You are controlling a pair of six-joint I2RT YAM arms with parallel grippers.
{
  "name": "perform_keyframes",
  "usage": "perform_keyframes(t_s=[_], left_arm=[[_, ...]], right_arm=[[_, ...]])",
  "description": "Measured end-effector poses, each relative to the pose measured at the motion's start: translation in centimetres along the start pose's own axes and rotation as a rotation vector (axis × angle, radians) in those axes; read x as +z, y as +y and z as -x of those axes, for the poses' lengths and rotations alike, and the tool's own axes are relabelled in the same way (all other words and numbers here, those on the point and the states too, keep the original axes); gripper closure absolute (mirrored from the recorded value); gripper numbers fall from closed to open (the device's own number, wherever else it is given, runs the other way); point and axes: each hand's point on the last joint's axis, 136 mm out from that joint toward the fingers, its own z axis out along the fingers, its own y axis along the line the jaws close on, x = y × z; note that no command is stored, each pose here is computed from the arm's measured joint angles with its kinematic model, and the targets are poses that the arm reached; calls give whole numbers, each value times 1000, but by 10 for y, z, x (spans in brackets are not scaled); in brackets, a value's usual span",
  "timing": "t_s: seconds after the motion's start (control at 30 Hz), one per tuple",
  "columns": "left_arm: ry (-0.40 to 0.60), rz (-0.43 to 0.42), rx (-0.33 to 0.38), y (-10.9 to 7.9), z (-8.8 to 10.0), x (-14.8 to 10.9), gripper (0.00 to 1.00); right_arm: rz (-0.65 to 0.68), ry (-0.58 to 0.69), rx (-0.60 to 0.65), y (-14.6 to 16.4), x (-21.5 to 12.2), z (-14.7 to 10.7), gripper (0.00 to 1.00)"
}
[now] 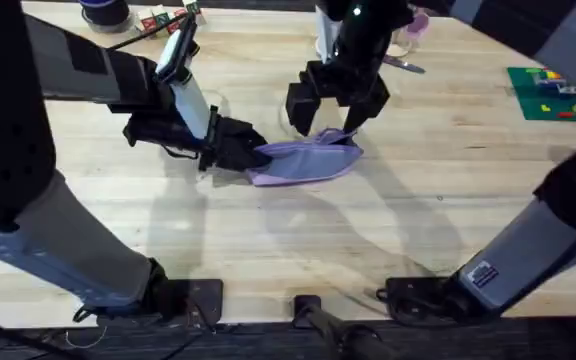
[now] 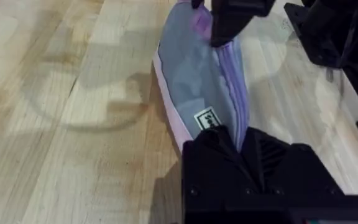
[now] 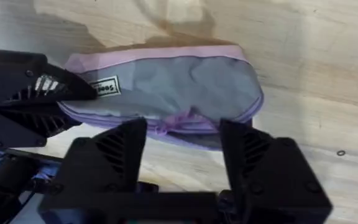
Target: Unzip the bag, pick up the pens from the table one at a time and place them inside, then zip the bag closed.
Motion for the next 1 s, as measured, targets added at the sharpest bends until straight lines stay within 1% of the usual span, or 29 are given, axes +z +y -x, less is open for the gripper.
perform_keyframes(t_s=[0.07,0.23,0.27,0.3,0.33,0.37,0.43,1.0], left_arm=[[0,0,0,0,0,0,958],[0,0,0,0,0,0,959],[0,0,0,0,0,0,959],[0,0,0,0,0,0,959],[0,0,0,0,0,0,959],[0,0,0,0,0,0,959],[0,0,0,0,0,0,959],[0,0,0,0,0,0,959]], right_arm=[[1,0,-1,0,0,0,344],[-1,12,-5,0,0,-3,634],[-2,14,-7,0,0,-4,739],[-2,16,-10,0,0,-4,875],[-3,16,-8,0,0,-4,943],[-2,16,-9,0,0,-4,964],[-3,16,-9,0,0,-4,970],[-3,16,-9,0,0,-4,971]])
